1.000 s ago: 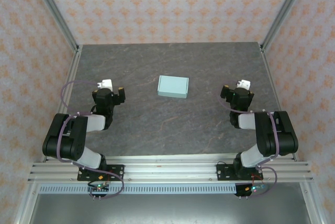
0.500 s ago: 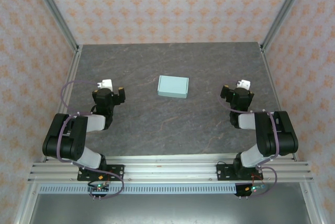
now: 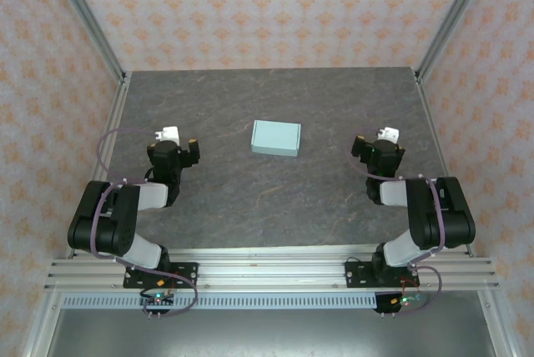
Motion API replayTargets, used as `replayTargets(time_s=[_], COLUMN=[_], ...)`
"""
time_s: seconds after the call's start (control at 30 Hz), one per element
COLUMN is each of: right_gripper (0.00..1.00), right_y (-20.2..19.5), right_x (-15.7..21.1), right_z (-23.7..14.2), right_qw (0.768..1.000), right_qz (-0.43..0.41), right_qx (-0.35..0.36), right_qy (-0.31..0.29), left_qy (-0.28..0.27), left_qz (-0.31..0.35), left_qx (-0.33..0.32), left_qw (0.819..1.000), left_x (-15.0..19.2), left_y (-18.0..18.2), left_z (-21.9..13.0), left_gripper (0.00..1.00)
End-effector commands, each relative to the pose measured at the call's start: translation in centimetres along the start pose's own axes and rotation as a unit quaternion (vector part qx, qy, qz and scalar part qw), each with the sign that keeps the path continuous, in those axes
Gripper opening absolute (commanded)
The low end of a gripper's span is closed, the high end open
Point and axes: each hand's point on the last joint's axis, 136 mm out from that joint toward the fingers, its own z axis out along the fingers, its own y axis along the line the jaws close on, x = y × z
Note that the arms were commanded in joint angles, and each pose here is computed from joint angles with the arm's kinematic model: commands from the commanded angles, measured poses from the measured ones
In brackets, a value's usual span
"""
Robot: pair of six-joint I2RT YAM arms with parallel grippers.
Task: Fold the paper box
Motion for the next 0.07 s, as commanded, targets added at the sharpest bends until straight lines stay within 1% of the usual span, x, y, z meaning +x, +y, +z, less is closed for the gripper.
replayTargets(time_s=[0.0, 0.03], right_gripper=[0.99, 0.99], right_y=[0.36, 0.38], right_x=[-0.56, -0.62], right_z=[0.09, 0.06], right_qw=[1.0, 1.0], right_qz=[0.009, 0.01], right_qx=[-0.008, -0.008], right_qy=[-0.005, -0.006], left_qy=[-0.023, -0.023], left_qz=[0.005, 0.005], left_qx=[-0.01, -0.009], left_qw=[1.0, 1.0], left_x=[-1.38, -1.38], left_y=[0.18, 0.15], left_z=[0.05, 0.05], left_gripper=[1.0, 1.0])
